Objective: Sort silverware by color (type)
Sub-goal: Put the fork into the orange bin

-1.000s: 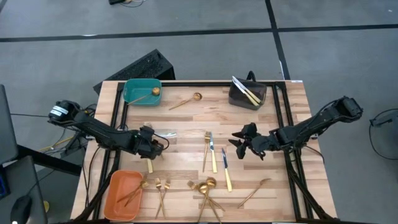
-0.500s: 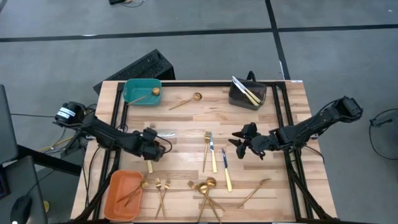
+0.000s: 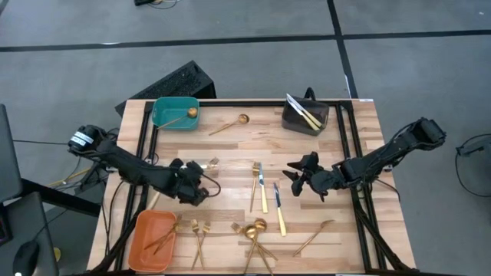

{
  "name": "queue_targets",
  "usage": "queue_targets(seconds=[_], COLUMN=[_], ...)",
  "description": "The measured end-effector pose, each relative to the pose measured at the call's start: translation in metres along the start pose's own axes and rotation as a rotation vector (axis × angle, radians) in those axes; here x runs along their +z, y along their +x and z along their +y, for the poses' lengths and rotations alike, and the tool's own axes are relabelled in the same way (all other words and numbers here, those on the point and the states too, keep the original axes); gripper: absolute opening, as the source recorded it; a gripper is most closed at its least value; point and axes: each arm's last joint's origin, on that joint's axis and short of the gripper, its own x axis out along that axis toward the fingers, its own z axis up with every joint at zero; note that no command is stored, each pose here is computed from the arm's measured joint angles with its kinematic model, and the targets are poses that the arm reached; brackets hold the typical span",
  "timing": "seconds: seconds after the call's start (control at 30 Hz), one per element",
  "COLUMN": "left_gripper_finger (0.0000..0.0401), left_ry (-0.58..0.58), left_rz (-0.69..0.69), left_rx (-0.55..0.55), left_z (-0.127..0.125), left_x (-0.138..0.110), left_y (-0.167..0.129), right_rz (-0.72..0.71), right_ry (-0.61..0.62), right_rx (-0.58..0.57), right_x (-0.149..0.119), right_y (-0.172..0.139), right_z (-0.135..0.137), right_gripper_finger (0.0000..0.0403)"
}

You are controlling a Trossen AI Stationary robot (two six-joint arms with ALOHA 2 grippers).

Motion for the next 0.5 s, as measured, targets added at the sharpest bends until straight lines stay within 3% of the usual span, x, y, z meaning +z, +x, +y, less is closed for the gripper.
queue_targets(seconds=[0.2, 0.33, 0.5], left_gripper_finger=[0.0009, 0.0009, 0.0009], left_ry=[0.051, 0.019, -0.047], left_rz=[-0.133, -0.223, -0.235], left_rx=[-0.069, -0.177, -0.309], left_z=[-0.023, -0.028, -0.030], left_x=[-0.003, -0.035, -0.088], left_y=[-0.072, -0.104, -0.125], right_rz=[-0.012, -0.023, -0.035], right_ry=[0.011, 0.025, 0.045], right_rx=[0.011, 0.022, 0.038], right_x=[-0.004, -0.007, -0.011], right_y=[0.004, 0.011, 0.017], right_z=[0.005, 0.010, 0.014], right_gripper_finger=[0.0204, 0.0204, 0.0204])
